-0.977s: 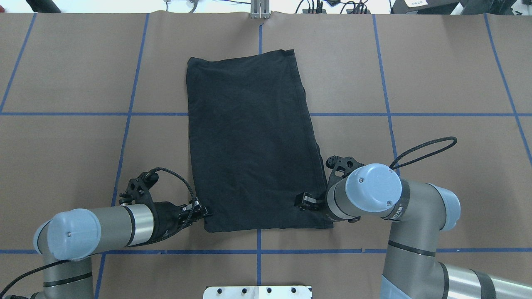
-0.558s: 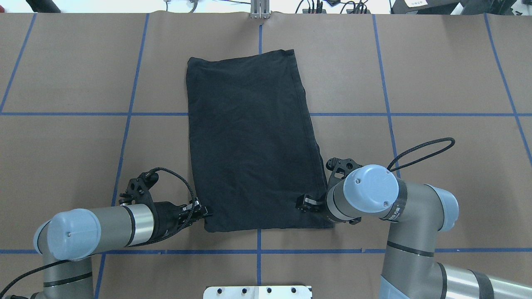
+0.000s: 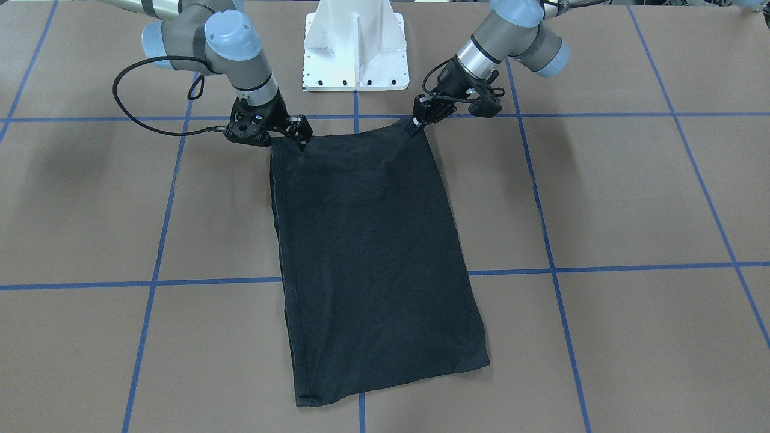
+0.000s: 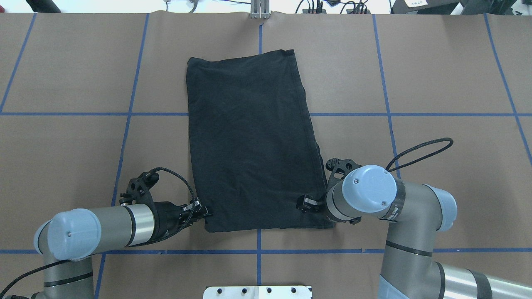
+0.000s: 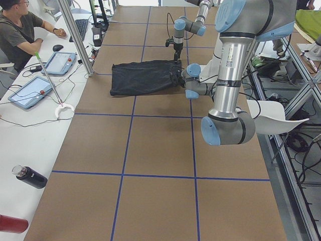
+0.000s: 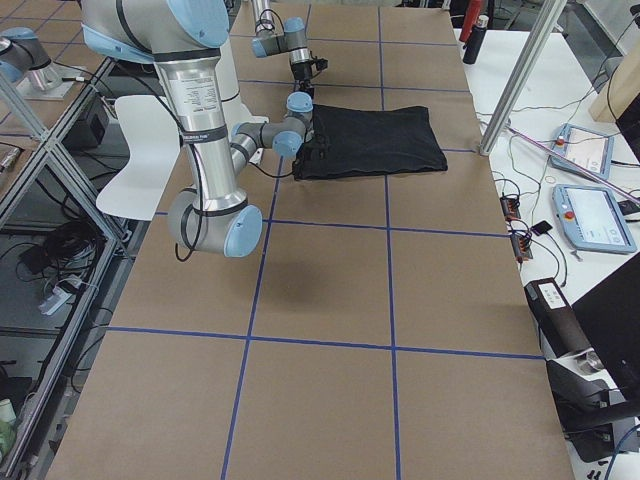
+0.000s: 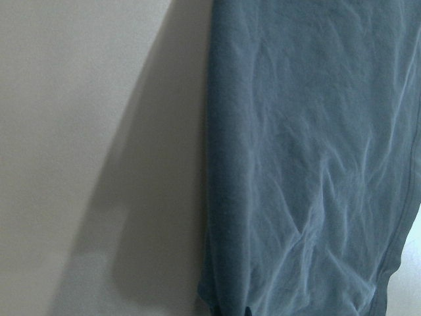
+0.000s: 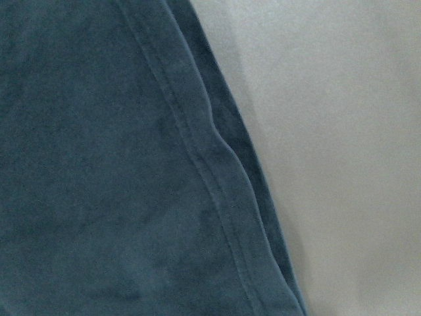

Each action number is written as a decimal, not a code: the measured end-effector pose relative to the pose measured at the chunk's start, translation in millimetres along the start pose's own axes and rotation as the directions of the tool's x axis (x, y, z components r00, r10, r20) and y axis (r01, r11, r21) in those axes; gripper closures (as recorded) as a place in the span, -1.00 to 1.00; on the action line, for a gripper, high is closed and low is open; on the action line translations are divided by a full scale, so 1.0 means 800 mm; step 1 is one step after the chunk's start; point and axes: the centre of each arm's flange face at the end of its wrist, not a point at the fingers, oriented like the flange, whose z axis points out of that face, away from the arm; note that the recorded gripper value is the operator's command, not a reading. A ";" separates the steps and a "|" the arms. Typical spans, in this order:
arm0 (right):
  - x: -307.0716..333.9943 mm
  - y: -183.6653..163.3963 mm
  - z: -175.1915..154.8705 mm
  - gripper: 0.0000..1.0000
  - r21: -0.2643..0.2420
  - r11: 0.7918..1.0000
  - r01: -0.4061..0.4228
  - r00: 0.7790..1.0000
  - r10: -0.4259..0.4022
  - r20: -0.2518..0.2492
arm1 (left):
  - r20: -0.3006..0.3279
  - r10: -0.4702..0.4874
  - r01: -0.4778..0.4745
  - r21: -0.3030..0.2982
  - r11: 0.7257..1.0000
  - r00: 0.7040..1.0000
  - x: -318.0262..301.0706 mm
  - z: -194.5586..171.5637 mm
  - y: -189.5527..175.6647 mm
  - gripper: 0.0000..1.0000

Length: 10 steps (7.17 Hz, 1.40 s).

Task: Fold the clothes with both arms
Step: 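Move the right gripper to the shirt's nearer corner and grasp it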

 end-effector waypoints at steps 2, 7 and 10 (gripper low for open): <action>0.001 0.000 0.005 -0.97 -0.001 1.000 0.000 1.000 0.000 -0.007 | 0.000 0.000 0.000 0.000 1.000 1.000 0.000 0.000 0.000 1.00; 0.000 0.000 0.008 -0.14 -0.005 1.000 0.002 1.000 -0.002 -0.010 | 0.000 0.000 0.000 0.000 1.000 1.000 -0.001 -0.002 0.000 1.00; -0.008 0.002 0.004 0.61 -0.005 1.000 0.003 1.000 -0.003 0.001 | 0.003 0.000 0.000 0.002 1.000 1.000 -0.003 -0.002 -0.001 1.00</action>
